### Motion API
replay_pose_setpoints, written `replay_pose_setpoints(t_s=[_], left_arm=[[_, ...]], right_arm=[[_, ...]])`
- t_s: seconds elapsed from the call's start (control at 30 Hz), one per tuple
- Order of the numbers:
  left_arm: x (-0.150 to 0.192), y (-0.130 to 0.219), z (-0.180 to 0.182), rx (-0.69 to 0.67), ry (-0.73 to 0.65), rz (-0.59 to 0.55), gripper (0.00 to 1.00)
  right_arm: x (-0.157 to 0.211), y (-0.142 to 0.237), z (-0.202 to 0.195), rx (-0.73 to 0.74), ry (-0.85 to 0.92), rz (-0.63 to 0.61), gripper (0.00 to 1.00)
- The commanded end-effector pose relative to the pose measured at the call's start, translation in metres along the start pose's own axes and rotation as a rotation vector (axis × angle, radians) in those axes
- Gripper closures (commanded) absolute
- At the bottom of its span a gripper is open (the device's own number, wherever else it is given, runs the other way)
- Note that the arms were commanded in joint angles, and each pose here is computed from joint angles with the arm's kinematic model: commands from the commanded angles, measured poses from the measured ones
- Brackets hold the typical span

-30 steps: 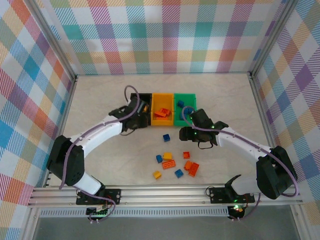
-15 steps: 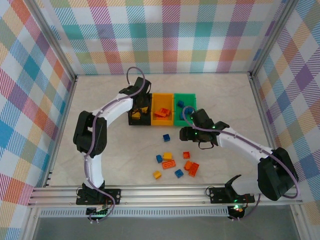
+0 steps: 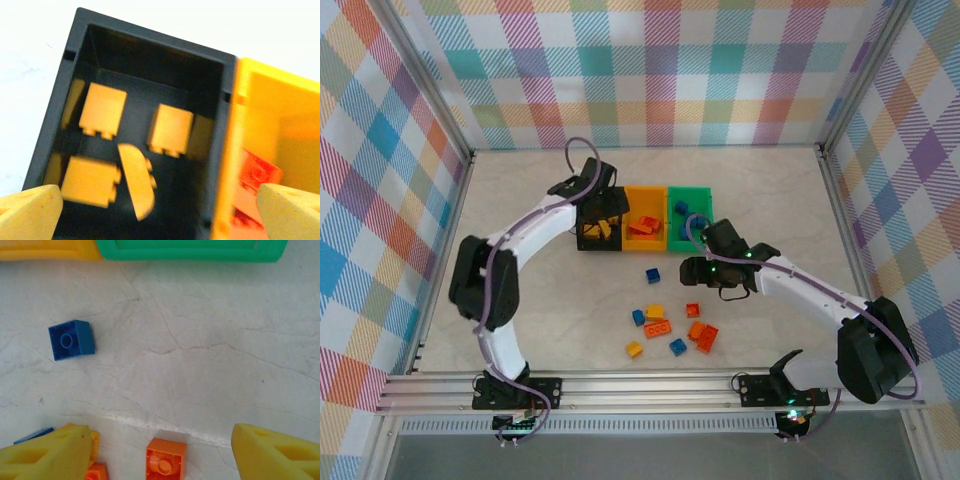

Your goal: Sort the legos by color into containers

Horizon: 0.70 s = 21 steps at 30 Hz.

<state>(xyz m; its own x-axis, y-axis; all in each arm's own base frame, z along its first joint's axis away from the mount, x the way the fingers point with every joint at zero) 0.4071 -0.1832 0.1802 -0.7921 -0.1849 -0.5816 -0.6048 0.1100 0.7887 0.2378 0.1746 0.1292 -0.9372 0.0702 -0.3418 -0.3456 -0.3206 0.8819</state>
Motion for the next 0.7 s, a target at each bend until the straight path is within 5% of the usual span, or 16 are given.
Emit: replay_pose_setpoints(t_s=[0.0,0.4,0.67], left_arm=[[0.014,0.044,-0.025,0.158,-0.009,-0.04,0.0],[0.126,0.066,0.019,0.193,-0.009,0.036,0.0],[0.151,0.068,0.049,0.125,0.016,0.046,0.0]], right_arm=[[0.016,0.003,-0.006,0.025,-0.006,0.078,0.27],[0.065,-0.038,-0.002,0.086,0.036,0.231,0.25],[0.07,-0.057,-0.008,0.174,0.057,0.25,0.42]])
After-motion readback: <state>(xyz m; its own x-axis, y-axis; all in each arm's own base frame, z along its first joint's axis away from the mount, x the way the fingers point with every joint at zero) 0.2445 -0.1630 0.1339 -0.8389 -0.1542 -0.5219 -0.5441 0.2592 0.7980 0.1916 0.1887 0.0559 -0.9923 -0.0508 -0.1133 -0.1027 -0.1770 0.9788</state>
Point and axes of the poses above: each hand's point on the last joint's axis, 136 mm out from that joint toward the fingers, its own y axis back along the fingers, its own z axis along the line the jaws close on, x = y × z, the point moved 4 cm from there along y, back along the fingers, and after that the axes turned 5 degrees about -y, right-handed, at the moved point
